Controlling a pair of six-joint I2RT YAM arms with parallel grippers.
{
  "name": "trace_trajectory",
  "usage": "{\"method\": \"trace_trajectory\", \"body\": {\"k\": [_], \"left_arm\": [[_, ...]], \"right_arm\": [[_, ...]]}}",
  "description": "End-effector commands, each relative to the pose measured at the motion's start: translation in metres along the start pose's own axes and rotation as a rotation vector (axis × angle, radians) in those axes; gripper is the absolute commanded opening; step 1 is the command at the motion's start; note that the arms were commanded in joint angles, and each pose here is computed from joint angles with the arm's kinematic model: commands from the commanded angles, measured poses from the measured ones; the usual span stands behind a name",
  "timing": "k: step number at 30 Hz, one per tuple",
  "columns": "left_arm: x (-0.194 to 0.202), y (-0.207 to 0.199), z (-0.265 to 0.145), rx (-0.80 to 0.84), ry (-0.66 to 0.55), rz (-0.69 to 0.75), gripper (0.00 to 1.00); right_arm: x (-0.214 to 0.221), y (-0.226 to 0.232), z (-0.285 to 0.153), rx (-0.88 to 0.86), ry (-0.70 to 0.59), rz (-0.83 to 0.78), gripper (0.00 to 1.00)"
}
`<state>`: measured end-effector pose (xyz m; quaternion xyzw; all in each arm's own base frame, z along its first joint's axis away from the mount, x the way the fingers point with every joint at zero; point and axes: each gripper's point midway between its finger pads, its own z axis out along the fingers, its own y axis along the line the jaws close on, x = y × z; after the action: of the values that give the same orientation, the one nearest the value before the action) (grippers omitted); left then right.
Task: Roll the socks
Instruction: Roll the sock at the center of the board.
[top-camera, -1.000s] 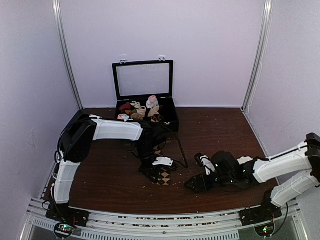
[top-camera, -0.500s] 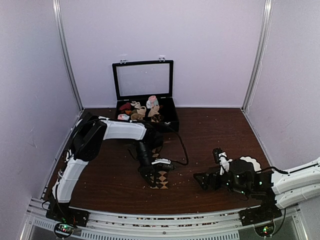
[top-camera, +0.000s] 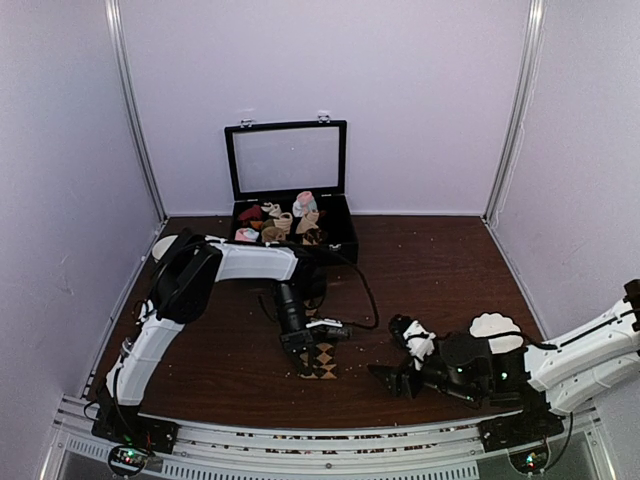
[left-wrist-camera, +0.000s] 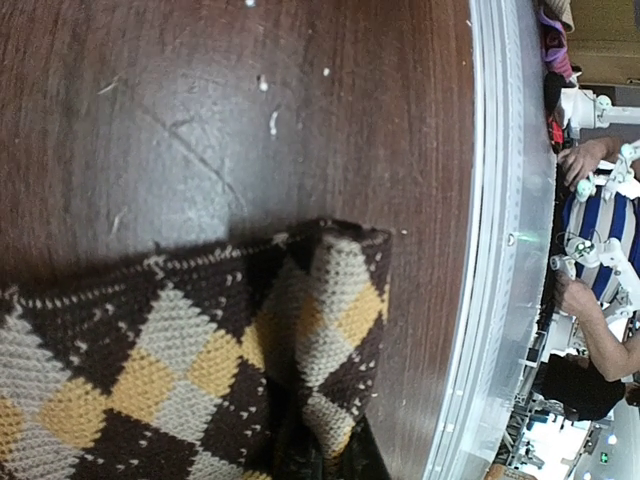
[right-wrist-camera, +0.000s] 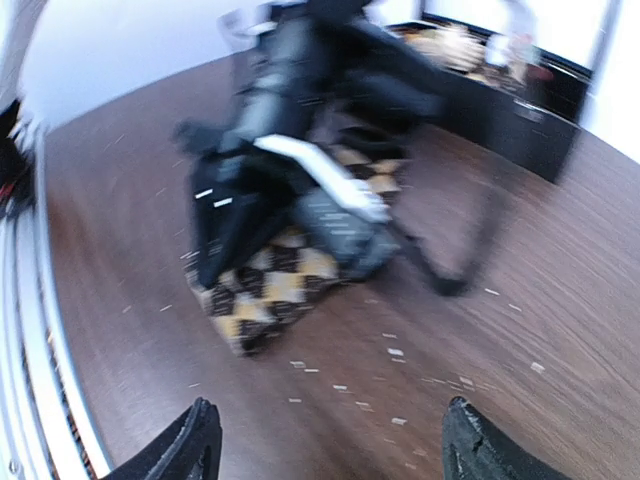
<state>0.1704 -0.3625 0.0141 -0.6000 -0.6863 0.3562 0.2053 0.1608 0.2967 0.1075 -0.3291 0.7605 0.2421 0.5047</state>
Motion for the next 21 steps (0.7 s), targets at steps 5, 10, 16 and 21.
{"method": "trace_trajectory", "body": {"k": [5,10,16,21], "left_arm": [[0.013,0.034,0.008,-0.095,0.080,-0.068,0.00],[0.014,0.030,0.010,-0.051,0.077,-0.067,0.00],[0.014,0.030,0.007,-0.019,0.055,-0.074,0.00],[0.014,0.029,0.007,-0.009,0.053,-0.067,0.00]], "right_arm": [[0.001,0.085,0.049,-0.278,0.025,-0.441,0.61],[0.013,0.094,0.076,-0.290,0.049,-0.587,0.55],[0.021,0.100,0.094,-0.332,0.078,-0.636,0.49],[0.029,0.093,0.107,-0.333,0.109,-0.649,0.44]]}}
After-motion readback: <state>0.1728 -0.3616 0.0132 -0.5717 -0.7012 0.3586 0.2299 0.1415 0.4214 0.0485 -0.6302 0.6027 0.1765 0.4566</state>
